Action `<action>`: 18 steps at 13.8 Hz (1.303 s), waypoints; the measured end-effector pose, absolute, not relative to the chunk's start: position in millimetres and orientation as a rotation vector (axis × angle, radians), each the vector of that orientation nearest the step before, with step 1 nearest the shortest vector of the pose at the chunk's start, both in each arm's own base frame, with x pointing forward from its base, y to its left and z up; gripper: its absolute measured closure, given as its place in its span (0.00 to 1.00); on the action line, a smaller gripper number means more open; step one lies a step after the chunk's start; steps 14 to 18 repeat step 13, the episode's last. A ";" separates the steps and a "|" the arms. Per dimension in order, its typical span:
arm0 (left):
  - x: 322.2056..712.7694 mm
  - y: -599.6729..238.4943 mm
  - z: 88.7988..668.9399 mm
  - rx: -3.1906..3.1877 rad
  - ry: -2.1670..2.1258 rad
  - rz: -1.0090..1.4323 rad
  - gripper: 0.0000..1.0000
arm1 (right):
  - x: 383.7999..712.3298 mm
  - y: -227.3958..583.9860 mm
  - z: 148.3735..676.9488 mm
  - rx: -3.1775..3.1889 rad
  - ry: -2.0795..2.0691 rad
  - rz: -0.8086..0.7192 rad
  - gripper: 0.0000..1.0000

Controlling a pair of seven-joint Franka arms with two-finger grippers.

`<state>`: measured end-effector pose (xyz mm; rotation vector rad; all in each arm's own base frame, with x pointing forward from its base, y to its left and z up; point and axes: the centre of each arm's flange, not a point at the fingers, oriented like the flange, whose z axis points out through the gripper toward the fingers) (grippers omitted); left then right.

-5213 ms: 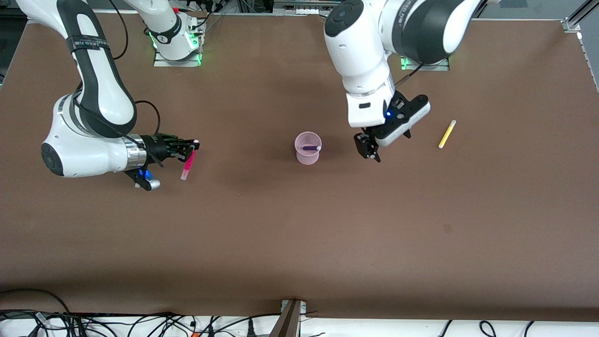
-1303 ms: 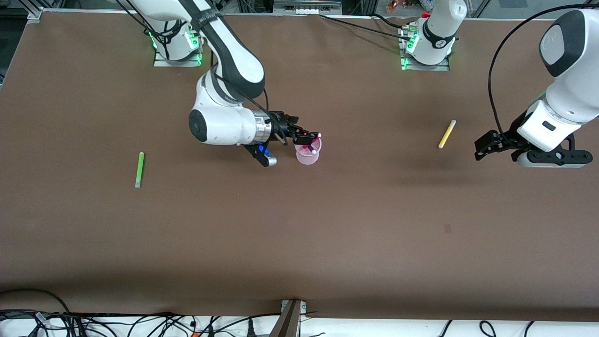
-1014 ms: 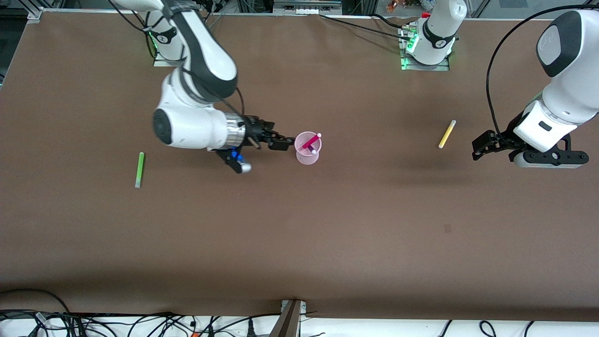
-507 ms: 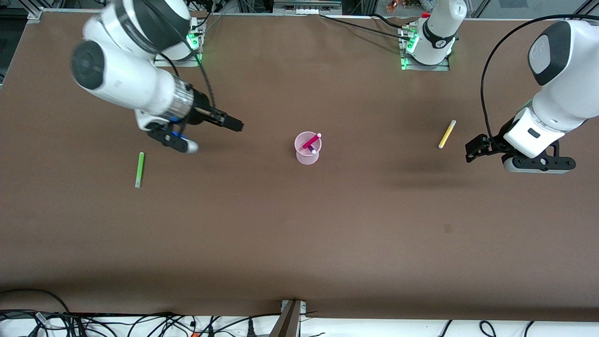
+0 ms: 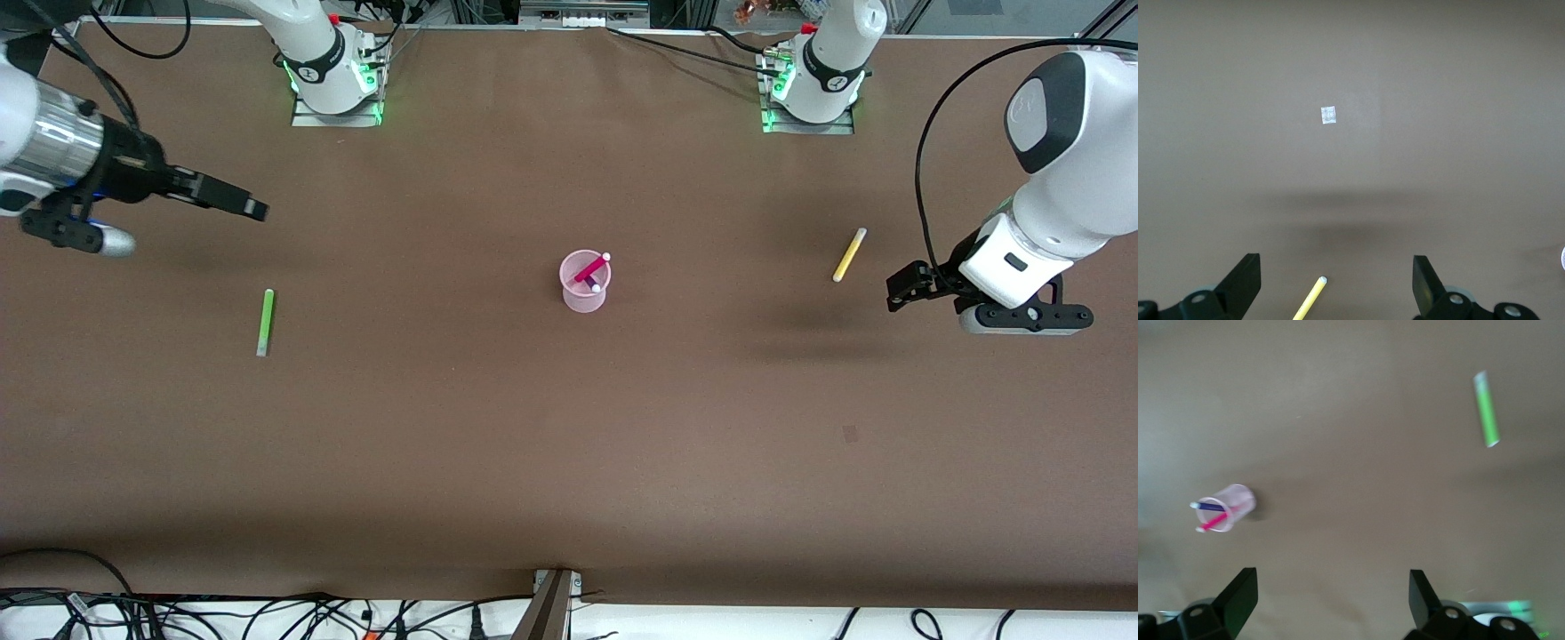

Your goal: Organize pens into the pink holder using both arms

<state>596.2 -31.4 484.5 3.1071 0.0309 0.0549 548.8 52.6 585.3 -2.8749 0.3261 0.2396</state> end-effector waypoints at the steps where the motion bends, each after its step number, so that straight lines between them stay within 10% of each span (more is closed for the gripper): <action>1: 594.4 -31.4 485.9 3.108 0.030 0.029 0.00 | 545.0 47.2 591.5 -2.935 0.264 0.208 0.00; 18: 576.7 -40.4 587.8 3.109 -0.010 -0.076 0.00 | 543.2 51.0 614.0 -3.141 -0.090 0.005 0.00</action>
